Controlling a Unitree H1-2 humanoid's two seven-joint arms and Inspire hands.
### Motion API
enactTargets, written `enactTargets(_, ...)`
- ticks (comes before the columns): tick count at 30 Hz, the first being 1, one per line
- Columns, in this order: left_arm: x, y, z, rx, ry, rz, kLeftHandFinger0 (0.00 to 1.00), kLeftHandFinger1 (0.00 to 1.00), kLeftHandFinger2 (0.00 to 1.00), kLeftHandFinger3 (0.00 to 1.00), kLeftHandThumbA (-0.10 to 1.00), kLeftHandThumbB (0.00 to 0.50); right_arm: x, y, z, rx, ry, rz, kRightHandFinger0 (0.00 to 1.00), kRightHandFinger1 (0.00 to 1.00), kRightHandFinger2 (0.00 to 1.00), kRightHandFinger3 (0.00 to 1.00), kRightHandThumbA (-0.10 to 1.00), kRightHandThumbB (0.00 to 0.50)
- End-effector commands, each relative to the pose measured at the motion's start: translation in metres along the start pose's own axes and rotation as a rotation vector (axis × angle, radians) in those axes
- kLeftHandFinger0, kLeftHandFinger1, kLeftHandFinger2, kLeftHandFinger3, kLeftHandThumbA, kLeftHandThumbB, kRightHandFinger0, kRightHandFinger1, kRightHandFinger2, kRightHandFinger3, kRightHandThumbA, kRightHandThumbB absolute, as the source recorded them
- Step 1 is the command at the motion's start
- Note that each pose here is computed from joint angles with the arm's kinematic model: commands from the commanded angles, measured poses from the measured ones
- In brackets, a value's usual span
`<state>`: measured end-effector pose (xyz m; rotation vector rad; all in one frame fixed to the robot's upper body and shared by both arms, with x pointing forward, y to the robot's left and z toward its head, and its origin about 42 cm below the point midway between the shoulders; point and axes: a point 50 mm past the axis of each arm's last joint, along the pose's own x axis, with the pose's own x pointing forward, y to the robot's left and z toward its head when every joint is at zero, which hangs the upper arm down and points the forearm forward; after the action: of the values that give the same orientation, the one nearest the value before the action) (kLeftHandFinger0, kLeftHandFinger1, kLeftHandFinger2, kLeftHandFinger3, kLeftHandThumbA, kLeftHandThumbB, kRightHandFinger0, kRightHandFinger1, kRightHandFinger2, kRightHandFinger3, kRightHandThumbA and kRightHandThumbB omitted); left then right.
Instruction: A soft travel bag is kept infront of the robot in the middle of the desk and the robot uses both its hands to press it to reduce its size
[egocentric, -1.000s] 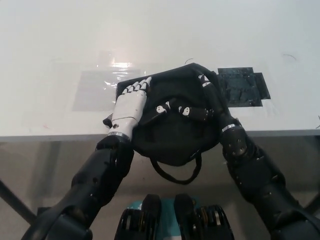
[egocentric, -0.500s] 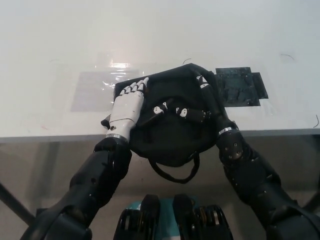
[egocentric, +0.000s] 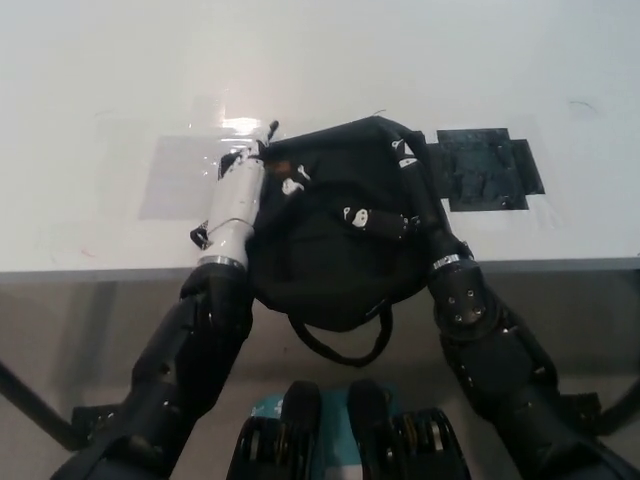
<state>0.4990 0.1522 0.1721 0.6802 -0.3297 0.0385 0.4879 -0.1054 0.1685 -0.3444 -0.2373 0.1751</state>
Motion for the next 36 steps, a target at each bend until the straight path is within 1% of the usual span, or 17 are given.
enactTargets(1, 0.028, 0.056, 0.042, -0.13, -0.096, -0.011, 1.0, 1.0, 1.0, 1.0, 1.0, 0.232, 0.005, -0.022, 0.052, 0.05, -0.08, 0.082, 1.0, 1.0, 1.0, 1.0, 1.0, 0.258)
enactTargets(4, 0.022, 0.076, 0.046, -0.138, -0.128, -0.036, 1.0, 1.0, 1.0, 1.0, 1.0, 0.283, -0.012, -0.051, 0.076, 0.001, -0.132, 0.109, 1.0, 1.0, 1.0, 1.0, 1.0, 0.26)
enactTargets(9, 0.01, 0.103, 0.056, -0.14, -0.217, -0.06, 1.0, 1.0, 1.0, 1.0, 1.0, 0.304, -0.034, -0.091, 0.111, -0.04, -0.2, 0.118, 1.0, 1.0, 1.0, 1.0, 1.0, 0.276)
enactTargets(12, -0.009, 0.118, 0.066, -0.174, -0.264, -0.074, 1.0, 1.0, 1.0, 1.0, 1.0, 0.285, -0.059, -0.116, 0.133, -0.021, -0.252, 0.147, 1.0, 1.0, 1.0, 1.0, 1.0, 0.242)
enactTargets(14, -0.016, 0.126, 0.073, -0.189, -0.289, -0.077, 1.0, 1.0, 1.0, 1.0, 1.0, 0.293, -0.07, -0.128, 0.148, -0.032, -0.286, 0.138, 1.0, 1.0, 1.0, 1.0, 1.0, 0.228)
enactTargets(16, -0.024, 0.131, 0.076, -0.182, -0.32, -0.076, 1.0, 1.0, 1.0, 1.0, 1.0, 0.27, -0.082, -0.134, 0.16, -0.027, -0.319, 0.129, 1.0, 1.0, 1.0, 1.0, 1.0, 0.205)
enactTargets(19, -0.033, 0.139, 0.084, -0.181, -0.346, -0.067, 1.0, 1.0, 1.0, 1.0, 1.0, 0.273, -0.095, -0.141, 0.173, -0.01, -0.358, 0.095, 1.0, 1.0, 1.0, 1.0, 1.0, 0.203)
enactTargets(21, -0.044, 0.142, 0.09, -0.206, -0.367, -0.062, 1.0, 1.0, 1.0, 1.0, 1.0, 0.27, -0.109, -0.144, 0.18, 0.011, -0.435, 0.072, 1.0, 1.0, 1.0, 1.0, 1.0, 0.153)
enactTargets(24, -0.076, 0.15, 0.104, -0.244, -0.424, -0.041, 1.0, 1.0, 1.0, 1.0, 1.0, 0.24, -0.139, -0.145, 0.188, 0.09, -0.521, 0.047, 1.0, 1.0, 1.0, 1.0, 1.0, 0.171)
enactTargets(26, -0.092, 0.158, 0.11, -0.266, -0.452, -0.024, 1.0, 1.0, 1.0, 1.0, 1.0, 0.252, -0.151, -0.145, 0.194, 0.082, -0.579, 0.028, 1.0, 1.0, 1.0, 1.0, 1.0, 0.165)
enactTargets(27, -0.101, 0.161, 0.111, -0.268, -0.467, -0.017, 1.0, 1.0, 1.0, 1.0, 1.0, 0.237, -0.157, -0.143, 0.194, 0.083, -0.594, 0.018, 1.0, 1.0, 1.0, 1.0, 1.0, 0.185)
enactTargets(28, -0.126, 0.168, 0.115, -0.265, -0.518, 0.014, 1.0, 1.0, 1.0, 1.0, 1.0, 0.262, -0.176, -0.14, 0.198, 0.091, -0.648, -0.02, 1.0, 1.0, 1.0, 1.0, 1.0, 0.211)
enactTargets(29, -0.141, 0.173, 0.118, -0.269, -0.579, 0.047, 1.0, 1.0, 1.0, 1.0, 1.0, 0.261, -0.191, -0.136, 0.201, 0.105, -0.684, -0.035, 1.0, 1.0, 1.0, 1.0, 1.0, 0.222)
enactTargets(30, -0.147, 0.175, 0.119, -0.275, -0.587, 0.055, 1.0, 1.0, 1.0, 1.0, 1.0, 0.284, -0.196, -0.134, 0.202, 0.101, -0.697, -0.041, 1.0, 1.0, 1.0, 1.0, 1.0, 0.229)
enactTargets(31, -0.168, 0.178, 0.12, -0.298, -0.588, 0.071, 1.0, 1.0, 1.0, 1.0, 1.0, 0.322, -0.213, -0.132, 0.199, 0.074, -0.736, -0.055, 1.0, 1.0, 1.0, 1.0, 1.0, 0.2)
enactTargets(33, -0.194, 0.181, 0.121, -0.316, -0.591, 0.096, 1.0, 1.0, 1.0, 1.0, 1.0, 0.36, -0.228, -0.129, 0.194, 0.056, -0.798, -0.065, 1.0, 1.0, 1.0, 1.0, 1.0, 0.16)
enactTargets(36, -0.231, 0.177, 0.119, -0.357, -0.558, 0.13, 1.0, 1.0, 1.0, 1.0, 1.0, 0.348, -0.247, -0.12, 0.188, 0.076, -0.791, -0.063, 1.0, 1.0, 1.0, 1.0, 1.0, 0.178)
